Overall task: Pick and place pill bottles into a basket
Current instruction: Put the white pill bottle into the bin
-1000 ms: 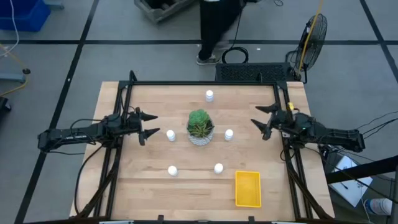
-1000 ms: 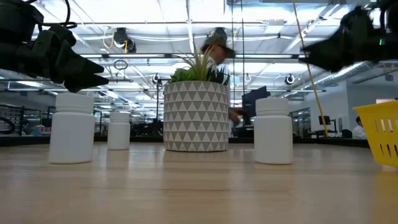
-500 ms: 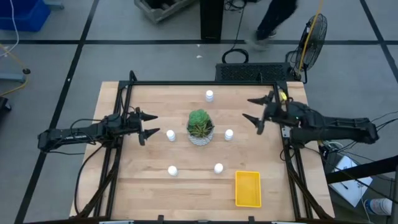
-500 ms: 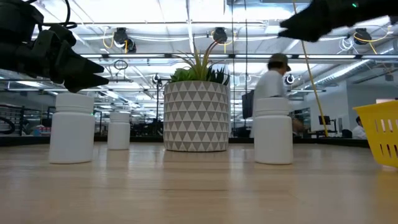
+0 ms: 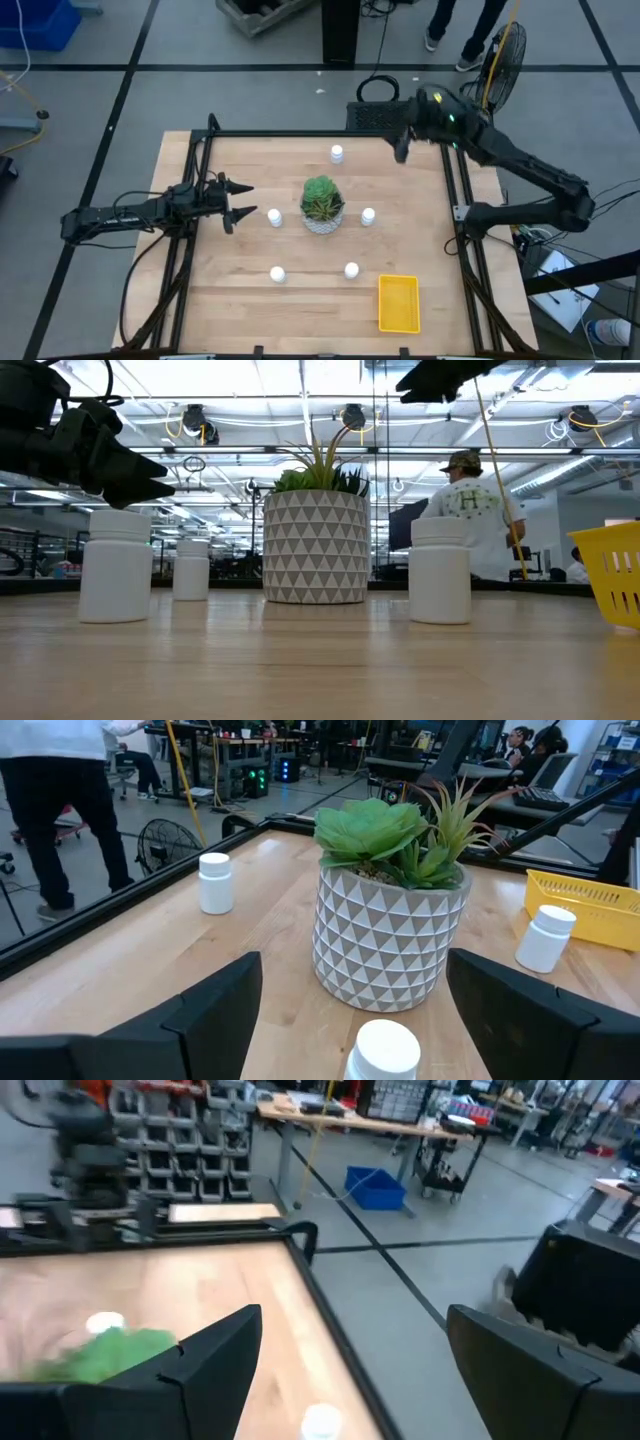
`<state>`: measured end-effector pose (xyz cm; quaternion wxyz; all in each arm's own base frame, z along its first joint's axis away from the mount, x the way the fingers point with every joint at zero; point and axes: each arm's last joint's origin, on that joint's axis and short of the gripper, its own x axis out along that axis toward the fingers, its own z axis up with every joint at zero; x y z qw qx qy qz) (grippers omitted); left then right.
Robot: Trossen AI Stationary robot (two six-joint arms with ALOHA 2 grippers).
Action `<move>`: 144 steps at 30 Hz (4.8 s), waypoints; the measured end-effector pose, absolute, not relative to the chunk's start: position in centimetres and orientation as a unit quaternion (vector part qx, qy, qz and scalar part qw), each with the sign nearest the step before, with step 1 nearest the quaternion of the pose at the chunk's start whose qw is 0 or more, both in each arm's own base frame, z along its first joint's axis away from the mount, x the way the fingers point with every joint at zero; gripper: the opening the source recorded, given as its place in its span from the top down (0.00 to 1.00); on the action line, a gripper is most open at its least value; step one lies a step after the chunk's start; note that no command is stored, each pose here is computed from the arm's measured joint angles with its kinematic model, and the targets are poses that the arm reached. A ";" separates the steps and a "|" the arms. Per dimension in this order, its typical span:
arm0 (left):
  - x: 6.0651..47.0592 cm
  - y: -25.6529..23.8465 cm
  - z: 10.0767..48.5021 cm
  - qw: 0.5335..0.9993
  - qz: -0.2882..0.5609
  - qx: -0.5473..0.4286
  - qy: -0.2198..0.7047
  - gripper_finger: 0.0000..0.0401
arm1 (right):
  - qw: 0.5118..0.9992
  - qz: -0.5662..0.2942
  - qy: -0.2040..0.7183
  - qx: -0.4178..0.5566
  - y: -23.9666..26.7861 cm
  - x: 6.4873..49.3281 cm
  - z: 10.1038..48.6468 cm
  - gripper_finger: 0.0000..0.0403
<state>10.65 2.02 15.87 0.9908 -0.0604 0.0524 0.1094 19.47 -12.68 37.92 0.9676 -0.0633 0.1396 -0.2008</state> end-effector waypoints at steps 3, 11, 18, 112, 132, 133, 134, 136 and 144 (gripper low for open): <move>10.7 2.0 15.9 0.991 0.109 -0.060 0.052 0.20 | 0.959 -0.220 0.171 -0.055 -15.5 20.4 37.3 0.23; 10.7 2.0 15.9 0.991 0.109 -0.060 0.052 0.21 | 0.946 -0.221 0.239 0.002 -22.8 22.6 33.3 0.23; 10.7 2.0 15.9 0.991 0.109 -0.060 0.052 0.20 | 0.927 -0.201 0.317 0.026 -26.3 25.3 31.4 0.23; 10.7 2.0 17.3 0.992 0.105 -0.068 -0.024 0.22 | 0.908 -0.097 0.406 0.023 -24.9 35.1 20.5 0.23; 10.7 2.0 17.3 0.992 0.100 -0.078 -0.023 0.23 | 0.867 -0.111 0.486 0.023 -25.5 36.3 17.2 0.23; 10.7 2.0 17.3 0.991 0.100 -0.080 -0.024 0.23 | 0.867 -0.111 0.485 0.023 -25.5 36.4 17.3 0.23; 10.7 2.0 17.3 0.991 0.100 -0.081 -0.024 0.23 | 0.866 -0.111 0.486 0.024 -25.5 36.3 17.2 0.23; 10.7 2.0 17.3 0.992 0.100 -0.080 -0.024 0.23 | 0.865 -0.110 0.489 0.025 -25.5 36.3 17.1 0.23; 10.7 2.0 17.3 0.992 0.100 -0.080 -0.023 0.23 | 0.861 -0.111 0.495 0.034 -25.4 36.2 17.1 0.26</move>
